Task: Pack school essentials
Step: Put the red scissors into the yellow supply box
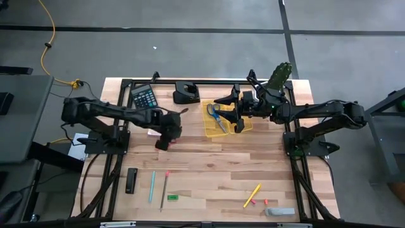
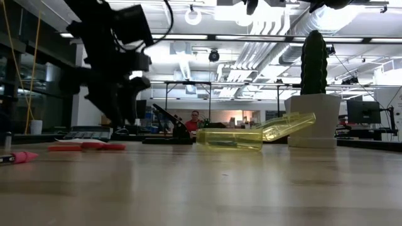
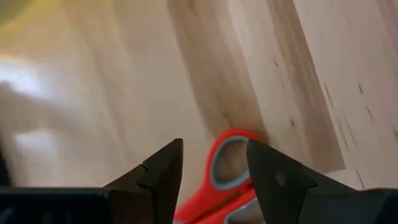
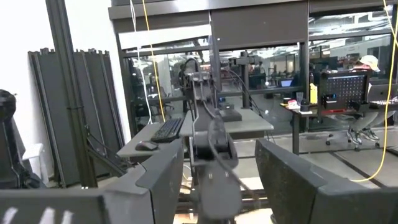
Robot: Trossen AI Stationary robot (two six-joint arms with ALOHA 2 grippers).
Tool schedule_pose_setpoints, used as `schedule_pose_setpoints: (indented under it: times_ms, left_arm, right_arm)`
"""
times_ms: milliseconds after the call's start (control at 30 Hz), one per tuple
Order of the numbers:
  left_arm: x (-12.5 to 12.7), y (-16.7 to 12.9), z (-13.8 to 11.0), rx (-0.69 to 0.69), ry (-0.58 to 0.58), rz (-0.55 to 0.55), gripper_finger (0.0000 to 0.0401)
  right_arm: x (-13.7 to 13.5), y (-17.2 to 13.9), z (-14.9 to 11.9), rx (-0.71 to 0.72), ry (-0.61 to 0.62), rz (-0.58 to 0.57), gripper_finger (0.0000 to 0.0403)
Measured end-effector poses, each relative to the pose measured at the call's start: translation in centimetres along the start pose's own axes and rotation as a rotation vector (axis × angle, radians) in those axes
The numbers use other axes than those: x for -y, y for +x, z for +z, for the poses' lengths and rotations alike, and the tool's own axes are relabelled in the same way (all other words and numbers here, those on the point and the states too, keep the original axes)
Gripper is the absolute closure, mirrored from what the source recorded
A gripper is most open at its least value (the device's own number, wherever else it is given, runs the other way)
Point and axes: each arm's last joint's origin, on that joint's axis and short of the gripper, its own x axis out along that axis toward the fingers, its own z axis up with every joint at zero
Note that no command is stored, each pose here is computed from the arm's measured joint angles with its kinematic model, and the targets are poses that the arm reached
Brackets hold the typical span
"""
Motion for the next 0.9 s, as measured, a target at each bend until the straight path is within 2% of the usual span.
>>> schedule_pose_setpoints:
  times_ms: [233, 467, 667, 900]
  left_arm:
    - [0.3, 2.7, -0.2, -0.074, 0.027, -0.080, 0.0235]
    - [-0.2, 4.0, -0.4, -0.093, 0.013, -0.087, 0.0235]
    - [-0.7, 3.3, -0.6, -0.102, -0.002, -0.081, 0.0235]
    - [-1.3, 1.4, 0.5, -0.025, 0.023, -0.036, 0.0236]
  right_arm:
    - [0.2, 0.0, 0.0, 0.006, 0.000, -0.061, 0.0210]
    - [0.2, 0.0, 0.0, 0.006, 0.000, -0.062, 0.0210]
    - [0.2, 0.0, 0.0, 0.007, 0.035, -0.062, 0.0210]
    - [0.2, 0.0, 0.0, 0.007, 0.034, -0.062, 0.0210]
